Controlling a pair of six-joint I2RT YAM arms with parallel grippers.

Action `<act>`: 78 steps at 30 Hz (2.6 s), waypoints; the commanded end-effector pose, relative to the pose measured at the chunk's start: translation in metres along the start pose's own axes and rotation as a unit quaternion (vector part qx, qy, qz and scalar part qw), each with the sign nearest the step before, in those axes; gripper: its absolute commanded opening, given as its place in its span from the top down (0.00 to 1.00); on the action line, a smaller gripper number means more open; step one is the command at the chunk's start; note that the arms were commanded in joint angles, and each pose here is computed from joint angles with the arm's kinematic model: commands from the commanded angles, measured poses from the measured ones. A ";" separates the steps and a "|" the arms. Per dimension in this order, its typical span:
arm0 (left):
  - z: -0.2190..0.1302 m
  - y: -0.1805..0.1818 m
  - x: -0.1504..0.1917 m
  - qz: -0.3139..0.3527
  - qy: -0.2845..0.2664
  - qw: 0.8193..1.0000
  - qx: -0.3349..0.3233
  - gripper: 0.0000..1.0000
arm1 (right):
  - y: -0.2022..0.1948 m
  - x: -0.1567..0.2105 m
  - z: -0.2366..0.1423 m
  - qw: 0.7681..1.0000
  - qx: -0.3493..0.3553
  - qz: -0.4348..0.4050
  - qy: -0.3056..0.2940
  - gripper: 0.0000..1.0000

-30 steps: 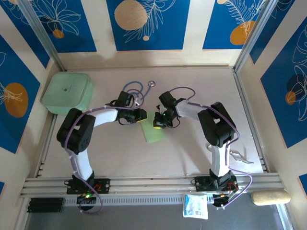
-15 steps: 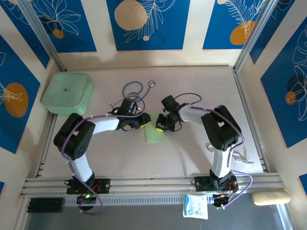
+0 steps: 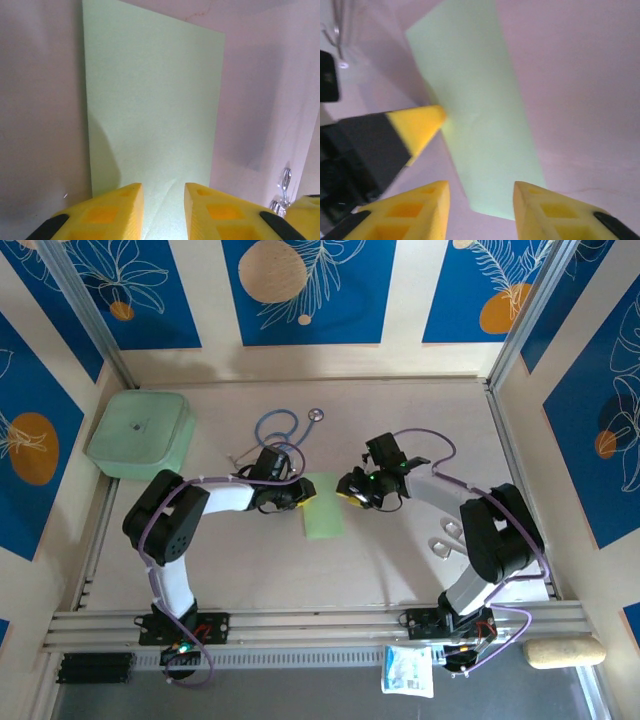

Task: Fold a paper plane with a square sheet of paper (pick it up from the middle)
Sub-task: Fold the triangle a second time at the center of the table.

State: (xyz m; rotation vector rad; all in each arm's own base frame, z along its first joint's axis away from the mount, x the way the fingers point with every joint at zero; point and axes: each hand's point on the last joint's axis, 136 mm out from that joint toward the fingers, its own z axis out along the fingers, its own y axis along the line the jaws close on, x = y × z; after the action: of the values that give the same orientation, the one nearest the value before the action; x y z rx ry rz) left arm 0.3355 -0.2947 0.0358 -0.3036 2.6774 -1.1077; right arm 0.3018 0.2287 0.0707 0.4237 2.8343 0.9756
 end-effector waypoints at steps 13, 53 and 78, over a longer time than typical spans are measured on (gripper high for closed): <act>0.013 0.051 0.018 -0.046 0.009 0.996 -0.075 0.77 | -0.030 0.054 0.010 0.994 0.013 -0.021 0.107 0.58; 0.014 0.055 0.024 -0.055 0.022 0.995 -0.080 0.78 | -0.018 0.061 0.021 0.989 -0.041 -0.026 0.137 0.70; 0.001 0.015 0.004 -0.008 0.000 0.999 -0.034 0.77 | -0.024 0.057 0.022 0.988 -0.038 0.008 0.148 0.99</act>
State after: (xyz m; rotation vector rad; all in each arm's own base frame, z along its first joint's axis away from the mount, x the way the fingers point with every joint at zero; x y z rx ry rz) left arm 0.3371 -0.2886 0.0252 -0.3842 2.6855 -1.0658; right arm 0.2526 0.2436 0.0389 0.2897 3.0001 1.2410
